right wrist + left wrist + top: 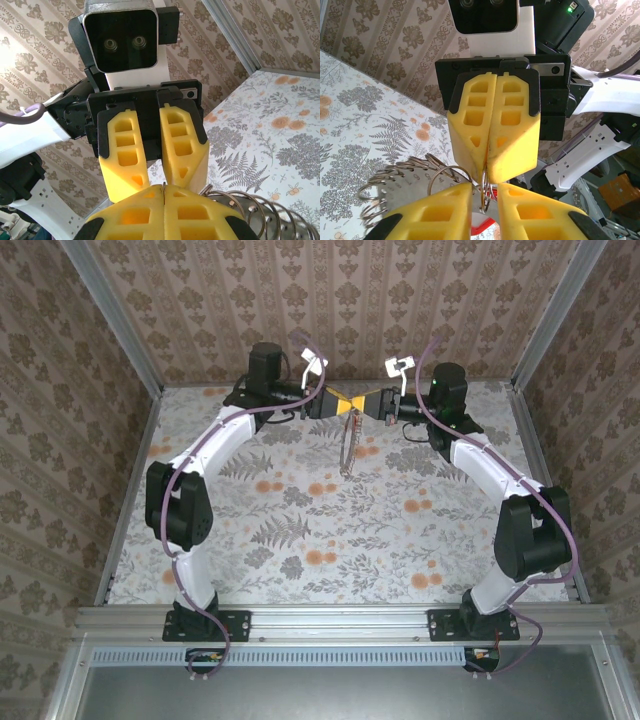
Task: Put the keys on the keyring
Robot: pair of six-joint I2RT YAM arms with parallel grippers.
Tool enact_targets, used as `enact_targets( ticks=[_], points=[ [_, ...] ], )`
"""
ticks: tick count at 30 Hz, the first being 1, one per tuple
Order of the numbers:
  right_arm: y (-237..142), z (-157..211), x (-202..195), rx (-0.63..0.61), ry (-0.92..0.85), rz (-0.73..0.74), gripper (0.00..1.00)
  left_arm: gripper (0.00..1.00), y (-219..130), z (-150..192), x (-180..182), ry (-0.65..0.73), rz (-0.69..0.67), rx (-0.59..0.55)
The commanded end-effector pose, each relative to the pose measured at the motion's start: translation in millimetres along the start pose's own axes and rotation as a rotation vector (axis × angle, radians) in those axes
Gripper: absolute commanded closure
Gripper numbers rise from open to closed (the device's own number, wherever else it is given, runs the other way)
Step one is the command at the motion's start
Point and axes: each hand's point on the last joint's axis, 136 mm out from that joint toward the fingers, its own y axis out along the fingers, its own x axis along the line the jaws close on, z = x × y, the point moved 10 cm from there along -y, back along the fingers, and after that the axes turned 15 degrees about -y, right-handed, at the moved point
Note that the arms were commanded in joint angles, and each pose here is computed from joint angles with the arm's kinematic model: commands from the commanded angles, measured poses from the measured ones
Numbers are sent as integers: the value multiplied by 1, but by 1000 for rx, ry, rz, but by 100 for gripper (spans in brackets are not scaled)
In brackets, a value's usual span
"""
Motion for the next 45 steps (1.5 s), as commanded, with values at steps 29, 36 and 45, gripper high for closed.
enact_targets(
  ticks=[29, 36, 45],
  points=[
    [-8, -21, 24, -31, -73, 7, 97, 100, 22, -10, -17, 68, 55, -34],
    [-30, -39, 32, -89, -103, 68, 55, 100, 17, -16, -18, 87, 58, -119],
    [-56, -29, 31, -149, -104, 165, 49, 100, 15, -22, -26, 74, 68, -173]
  ],
)
